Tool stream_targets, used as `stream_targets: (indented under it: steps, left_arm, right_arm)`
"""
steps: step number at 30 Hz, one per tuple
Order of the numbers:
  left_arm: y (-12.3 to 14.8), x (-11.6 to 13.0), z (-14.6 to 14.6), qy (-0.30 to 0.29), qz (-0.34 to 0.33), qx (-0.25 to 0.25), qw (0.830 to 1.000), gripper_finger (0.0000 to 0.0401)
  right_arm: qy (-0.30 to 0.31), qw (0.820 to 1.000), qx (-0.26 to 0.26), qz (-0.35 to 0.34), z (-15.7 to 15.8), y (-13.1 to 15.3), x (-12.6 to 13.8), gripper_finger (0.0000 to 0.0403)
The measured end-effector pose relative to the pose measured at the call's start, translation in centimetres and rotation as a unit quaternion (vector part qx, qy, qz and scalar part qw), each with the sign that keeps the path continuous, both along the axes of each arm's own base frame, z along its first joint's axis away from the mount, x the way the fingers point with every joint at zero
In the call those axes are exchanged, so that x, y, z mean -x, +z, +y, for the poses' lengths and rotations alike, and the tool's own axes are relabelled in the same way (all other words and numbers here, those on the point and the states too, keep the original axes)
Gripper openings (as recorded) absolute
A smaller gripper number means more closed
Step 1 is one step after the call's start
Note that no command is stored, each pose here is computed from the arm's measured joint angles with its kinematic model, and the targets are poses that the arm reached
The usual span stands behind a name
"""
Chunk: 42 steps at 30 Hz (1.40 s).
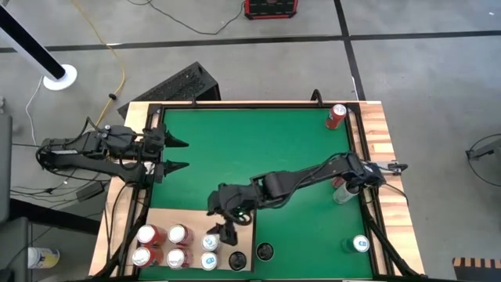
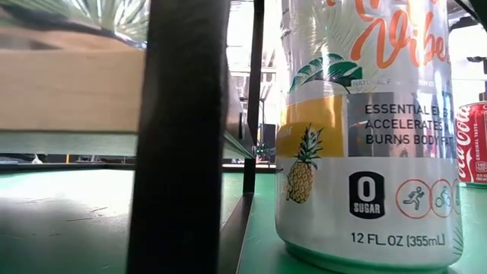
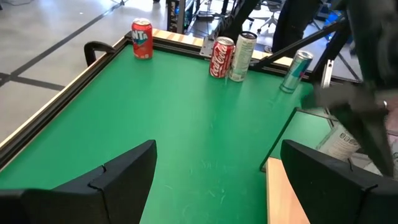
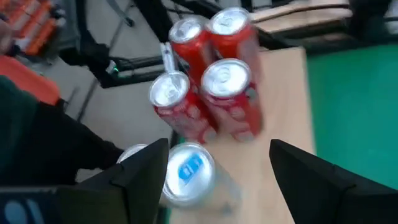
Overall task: Place canned beverage on shelf
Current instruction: Put the top blue soda can on the shelf aligned with the other blue soda can, then put the bottom left white yellow soda can on the shelf aligned with the other white yellow soda can
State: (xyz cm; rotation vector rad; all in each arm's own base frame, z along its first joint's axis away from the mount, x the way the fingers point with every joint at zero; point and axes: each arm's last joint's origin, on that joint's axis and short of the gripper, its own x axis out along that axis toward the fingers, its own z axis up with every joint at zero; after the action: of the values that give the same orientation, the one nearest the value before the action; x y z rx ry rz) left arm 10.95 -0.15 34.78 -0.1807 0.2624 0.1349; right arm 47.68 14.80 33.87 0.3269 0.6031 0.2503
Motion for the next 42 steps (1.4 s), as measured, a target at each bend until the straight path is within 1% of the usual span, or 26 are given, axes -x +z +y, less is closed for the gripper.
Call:
stream_targets:
  steps: [3,5,7,10,14,16,20,23,27,31,36,38,40,42]
  left_arm:
    - [0.0,0.0,0.0,-0.001,0.000,-0.003,1.000,0.0327]
    - [0.0,0.0,0.0,-0.002,0.000,-0.005,1.000,0.0327]
    - [0.0,0.0,0.0,-0.003,0.000,-0.009,1.000,0.0327]
    - [0.0,0.0,0.0,-0.005,0.000,-0.012,1.000,0.0327]
    - [0.0,0.0,-0.1,-0.019,0.002,-0.014,1.000,0.0327]
    - [0.0,0.0,-0.1,-0.023,0.002,-0.013,1.000,0.0327]
    - [0.0,0.0,-0.2,-0.034,0.002,-0.017,0.999,0.0327]
    - [0.0,0.0,-0.2,-0.046,0.003,-0.020,0.999,0.0327]
    - [0.0,0.0,-0.3,-0.062,0.003,-0.023,0.998,0.0327]
    - [0.0,0.0,-0.4,-0.078,0.003,-0.020,0.997,0.0327]
    - [0.0,0.0,-0.5,-0.090,0.002,-0.020,0.996,0.0327]
    - [0.0,0.0,-0.5,-0.089,0.002,-0.020,0.996,0.0327]
    - [0.0,0.0,-0.5,-0.090,0.002,-0.020,0.996,0.0327]
    - [0.0,0.0,-0.5,-0.091,0.002,-0.023,0.996,0.0327]
  right_arm:
    - [-0.028,1.000,0.008,-0.010,-0.6,1.6,0.9,0.0303]
    - [-0.048,0.999,0.020,0.005,-1.0,2.4,1.9,0.0303]
    - [-0.058,0.998,0.016,0.000,-1.1,3.6,2.7,0.0303]
    - [-0.066,0.998,0.012,0.021,-1.1,4.6,4.2,0.0304]
    - [-0.095,0.994,0.020,0.055,-0.5,5.4,6.2,0.0304]
    - [-0.116,0.990,0.034,0.073,-0.2,5.7,7.4,0.0304]
    - [-0.152,0.984,0.042,0.085,0.5,6.5,9.2,0.0304]
    - [-0.175,0.980,0.037,0.086,1.0,7.2,10.6,0.0304]
    - [-0.191,0.977,0.023,0.094,2.3,7.3,11.7,0.0304]
    - [-0.203,0.972,-0.008,0.115,4.0,7.1,12.8,0.0304]
    - [-0.265,0.946,-0.038,0.183,5.3,6.2,14.9,0.0304]
    - [-0.283,0.937,-0.054,0.198,5.8,6.0,15.6,0.0304]
    - [-0.285,0.934,-0.061,0.209,6.5,5.9,16.2,0.0304]
    - [-0.264,0.938,-0.064,0.217,7.4,5.9,16.8,0.0304]
